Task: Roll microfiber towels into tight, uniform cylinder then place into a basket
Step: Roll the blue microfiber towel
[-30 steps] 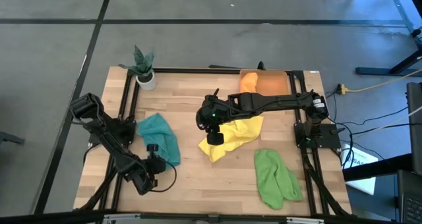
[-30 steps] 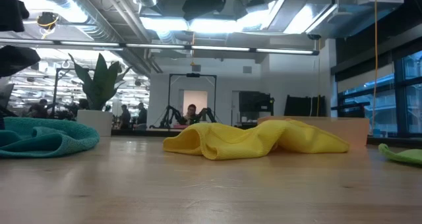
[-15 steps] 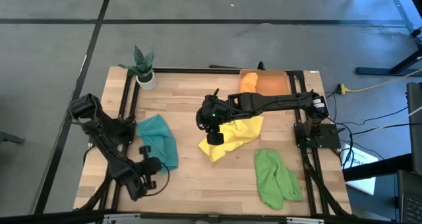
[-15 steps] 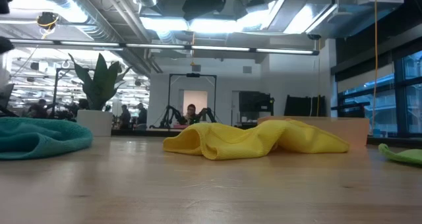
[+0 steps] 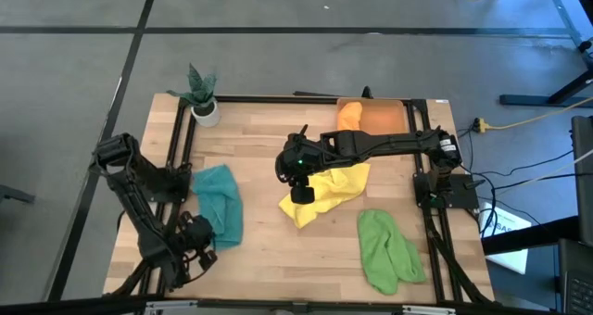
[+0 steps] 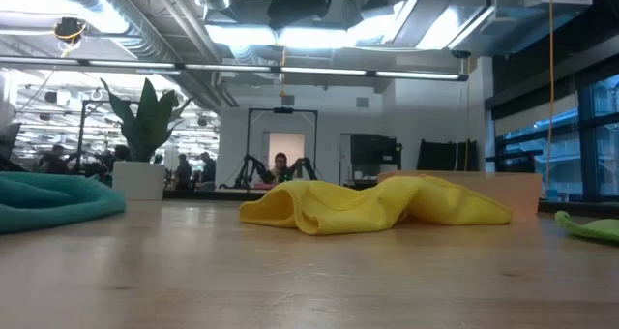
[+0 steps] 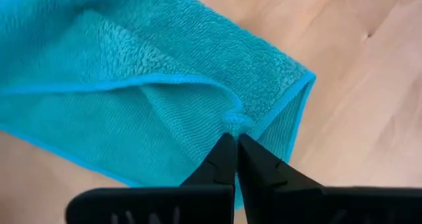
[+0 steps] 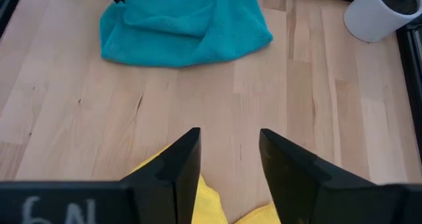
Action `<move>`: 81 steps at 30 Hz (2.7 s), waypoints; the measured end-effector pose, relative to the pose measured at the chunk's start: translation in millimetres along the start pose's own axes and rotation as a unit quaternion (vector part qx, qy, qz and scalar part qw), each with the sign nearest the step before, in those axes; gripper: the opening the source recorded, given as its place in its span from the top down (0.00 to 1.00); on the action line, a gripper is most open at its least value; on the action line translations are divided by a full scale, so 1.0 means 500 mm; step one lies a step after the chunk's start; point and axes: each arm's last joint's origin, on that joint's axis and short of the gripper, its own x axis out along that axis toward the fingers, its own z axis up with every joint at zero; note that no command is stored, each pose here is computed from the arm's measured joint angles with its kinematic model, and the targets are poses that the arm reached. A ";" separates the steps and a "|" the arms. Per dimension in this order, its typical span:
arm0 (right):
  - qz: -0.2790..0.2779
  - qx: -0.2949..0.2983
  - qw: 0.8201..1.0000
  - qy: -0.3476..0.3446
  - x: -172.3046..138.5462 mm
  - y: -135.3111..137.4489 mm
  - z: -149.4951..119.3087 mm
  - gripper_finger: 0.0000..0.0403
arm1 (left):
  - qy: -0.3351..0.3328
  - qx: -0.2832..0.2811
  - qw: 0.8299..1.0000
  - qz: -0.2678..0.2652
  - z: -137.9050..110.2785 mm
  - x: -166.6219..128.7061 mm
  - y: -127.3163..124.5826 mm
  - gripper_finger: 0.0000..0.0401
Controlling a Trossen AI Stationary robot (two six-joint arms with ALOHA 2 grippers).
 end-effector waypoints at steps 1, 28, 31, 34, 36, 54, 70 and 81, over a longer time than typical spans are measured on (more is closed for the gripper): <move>0.000 -0.007 1.000 0.000 0.003 0.000 0.000 0.61 | 0.003 -0.002 1.000 -0.001 -0.003 -0.002 0.001 1.00; 0.104 -0.114 0.964 -0.217 0.377 0.057 -0.022 0.61 | 0.064 0.002 0.998 0.017 -0.019 -0.009 0.007 1.00; 0.101 -0.112 0.965 -0.217 0.412 0.051 -0.027 0.61 | 0.064 0.002 0.998 0.018 -0.019 -0.009 0.008 1.00; 0.094 -0.106 0.965 -0.219 0.438 0.035 -0.025 0.61 | 0.063 0.003 0.998 0.019 -0.019 -0.009 0.008 1.00; 0.089 -0.103 0.965 -0.225 0.449 0.025 -0.019 0.61 | 0.063 0.003 0.998 0.019 -0.019 -0.009 0.008 1.00; 0.044 -0.055 0.981 -0.182 0.562 -0.087 -0.049 0.61 | 0.085 0.009 0.996 0.039 -0.020 -0.010 0.014 1.00; 0.050 -0.045 0.988 -0.140 0.586 -0.099 -0.083 0.61 | 0.086 0.010 0.995 0.047 -0.019 -0.010 0.016 1.00; 0.054 -0.032 0.991 -0.120 0.588 -0.103 -0.091 0.61 | 0.090 0.009 0.995 0.047 -0.020 -0.010 0.016 1.00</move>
